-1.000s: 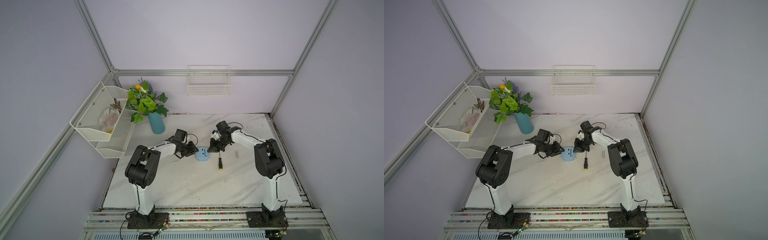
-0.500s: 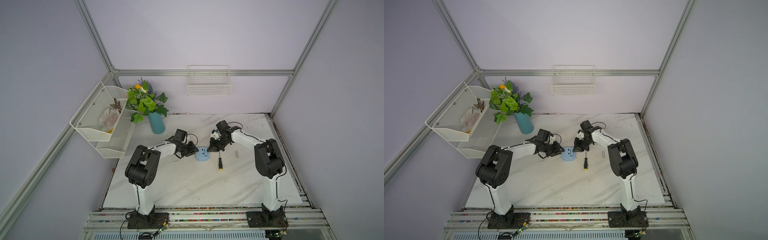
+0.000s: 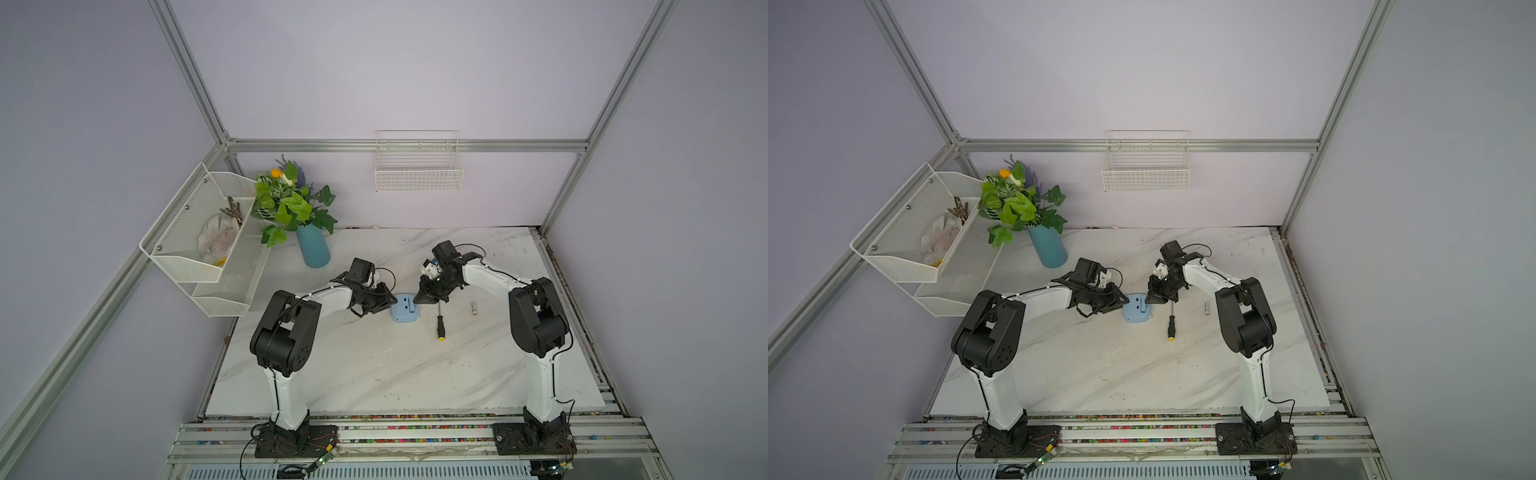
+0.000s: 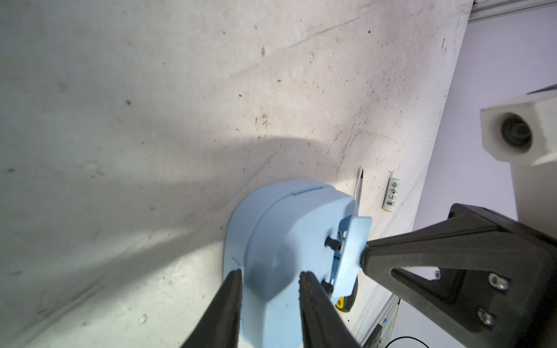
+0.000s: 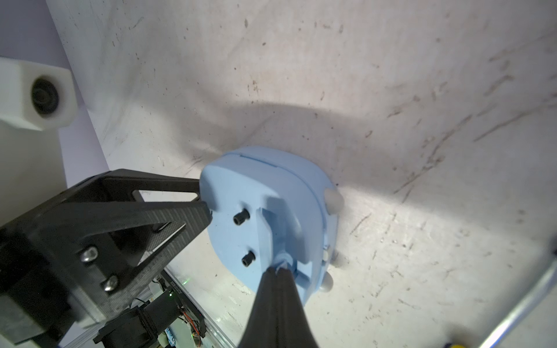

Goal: Remove the battery from the alarm
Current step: Install the cover on the alarm.

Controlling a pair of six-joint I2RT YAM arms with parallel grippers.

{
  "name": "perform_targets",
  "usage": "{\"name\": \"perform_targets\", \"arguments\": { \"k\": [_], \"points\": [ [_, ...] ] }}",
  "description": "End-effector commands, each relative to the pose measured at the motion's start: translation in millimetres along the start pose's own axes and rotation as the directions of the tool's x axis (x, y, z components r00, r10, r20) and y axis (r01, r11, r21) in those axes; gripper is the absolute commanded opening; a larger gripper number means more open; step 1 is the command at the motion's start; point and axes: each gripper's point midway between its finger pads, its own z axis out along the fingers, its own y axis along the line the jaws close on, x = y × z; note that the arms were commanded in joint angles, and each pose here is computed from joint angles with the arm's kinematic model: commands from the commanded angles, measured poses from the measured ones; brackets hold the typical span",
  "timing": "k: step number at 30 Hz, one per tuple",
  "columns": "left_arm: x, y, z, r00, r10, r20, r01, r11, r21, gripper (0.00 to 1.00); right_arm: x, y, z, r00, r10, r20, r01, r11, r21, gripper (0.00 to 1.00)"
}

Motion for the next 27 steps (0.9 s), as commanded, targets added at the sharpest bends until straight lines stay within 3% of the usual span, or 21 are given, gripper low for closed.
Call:
{"name": "perform_targets", "arguments": {
  "k": [1,27],
  "points": [
    [-0.6,-1.0,-1.0,1.0,-0.002,0.001,0.002,1.0,0.014,0.36,-3.7,6.5,-3.5,0.999,-0.035,0.01,0.035,0.999,0.001,0.0],
    [-1.0,-1.6,-0.7,1.0,-0.002,0.0,0.002,1.0,0.017,0.36,4.0,-4.4,6.3,0.999,-0.037,-0.029,0.038,0.999,0.021,0.0]
  ]
}}
